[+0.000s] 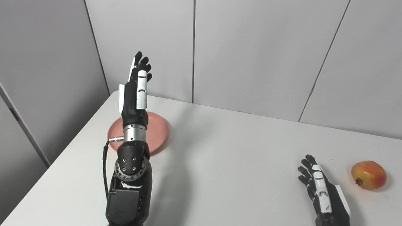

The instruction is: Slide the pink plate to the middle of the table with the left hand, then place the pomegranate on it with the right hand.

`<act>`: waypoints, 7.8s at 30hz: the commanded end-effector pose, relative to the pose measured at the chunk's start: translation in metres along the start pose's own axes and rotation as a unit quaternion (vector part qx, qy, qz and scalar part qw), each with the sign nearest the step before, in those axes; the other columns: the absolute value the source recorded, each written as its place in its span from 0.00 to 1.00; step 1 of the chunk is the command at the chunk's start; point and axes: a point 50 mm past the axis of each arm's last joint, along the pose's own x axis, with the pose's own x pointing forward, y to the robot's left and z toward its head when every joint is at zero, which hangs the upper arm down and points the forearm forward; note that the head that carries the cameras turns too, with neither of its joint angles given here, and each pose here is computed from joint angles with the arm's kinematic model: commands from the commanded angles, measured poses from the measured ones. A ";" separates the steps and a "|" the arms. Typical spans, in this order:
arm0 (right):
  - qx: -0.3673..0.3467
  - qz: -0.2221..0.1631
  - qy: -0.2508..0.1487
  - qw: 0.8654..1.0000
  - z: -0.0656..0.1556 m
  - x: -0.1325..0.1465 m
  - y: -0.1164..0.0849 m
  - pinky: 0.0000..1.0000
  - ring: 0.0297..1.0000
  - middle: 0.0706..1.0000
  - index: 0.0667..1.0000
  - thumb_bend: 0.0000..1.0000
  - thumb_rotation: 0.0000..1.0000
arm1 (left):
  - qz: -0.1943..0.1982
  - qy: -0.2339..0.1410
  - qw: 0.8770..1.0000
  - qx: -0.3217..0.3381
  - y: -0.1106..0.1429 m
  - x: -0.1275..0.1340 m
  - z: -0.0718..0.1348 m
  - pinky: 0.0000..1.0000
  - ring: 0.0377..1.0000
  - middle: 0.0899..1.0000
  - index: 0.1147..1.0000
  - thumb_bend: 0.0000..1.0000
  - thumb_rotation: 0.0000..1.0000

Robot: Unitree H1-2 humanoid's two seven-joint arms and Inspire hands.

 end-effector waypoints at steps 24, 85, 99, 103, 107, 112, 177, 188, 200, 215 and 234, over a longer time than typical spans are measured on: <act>-0.007 0.008 -0.045 0.999 0.014 0.002 -0.004 0.94 0.92 0.93 0.93 0.16 1.00 | 0.115 -0.032 0.993 0.008 0.082 0.006 0.012 0.92 0.92 0.93 0.90 0.48 1.00; -0.003 0.008 -0.044 0.999 0.016 0.000 -0.006 0.94 0.92 0.93 0.93 0.15 1.00 | 0.137 0.145 0.975 -0.100 0.130 0.001 -0.087 0.93 0.92 0.92 0.90 0.39 1.00; -0.005 0.008 -0.045 0.999 0.015 0.000 -0.007 0.94 0.92 0.93 0.93 0.17 1.00 | 0.112 0.189 0.972 -0.079 0.129 -0.001 -0.123 0.91 0.92 0.92 0.89 0.40 1.00; -0.002 0.008 -0.046 0.999 0.016 0.000 -0.007 0.94 0.92 0.93 0.93 0.16 1.00 | 0.102 0.195 0.973 -0.071 0.127 -0.002 -0.130 0.90 0.92 0.92 0.87 0.38 1.00; 0.003 0.008 -0.045 0.999 0.016 0.000 -0.006 0.95 0.92 0.93 0.93 0.17 1.00 | 0.104 0.211 0.969 -0.079 0.122 -0.003 -0.136 0.92 0.90 0.91 0.89 0.40 1.00; -0.002 0.008 -0.046 0.999 0.016 -0.001 -0.006 0.94 0.92 0.93 0.93 0.17 1.00 | 0.087 0.217 0.969 -0.079 0.111 -0.004 -0.135 0.94 0.93 0.92 0.90 0.38 1.00; -0.020 0.009 -0.045 0.999 0.019 0.000 0.013 0.91 0.92 0.93 0.92 0.22 1.00 | -0.154 0.245 0.957 -0.034 -0.029 -0.055 -0.117 0.91 0.90 0.91 0.88 0.45 1.00; -0.015 0.007 -0.044 0.999 0.021 0.000 0.018 0.91 0.92 0.93 0.92 0.23 1.00 | -0.200 0.247 0.948 -0.029 -0.062 -0.069 -0.110 0.91 0.90 0.91 0.89 0.41 1.00; -0.009 0.004 -0.045 0.999 0.023 0.003 0.023 0.91 0.92 0.92 0.92 0.23 1.00 | -0.231 0.251 0.938 -0.057 -0.100 -0.080 -0.105 0.92 0.92 0.94 0.92 0.40 1.00; -0.011 -0.003 -0.045 0.999 0.026 0.003 0.029 0.90 0.92 0.92 0.92 0.24 1.00 | -0.260 0.268 0.924 -0.084 -0.132 -0.108 -0.098 0.91 0.91 0.93 0.91 0.44 1.00; -0.095 -0.057 -0.091 0.990 0.051 0.002 0.028 0.85 0.88 0.89 0.88 0.26 1.00 | -0.255 0.265 0.924 -0.099 -0.116 -0.109 -0.095 0.94 0.94 0.95 0.93 0.42 1.00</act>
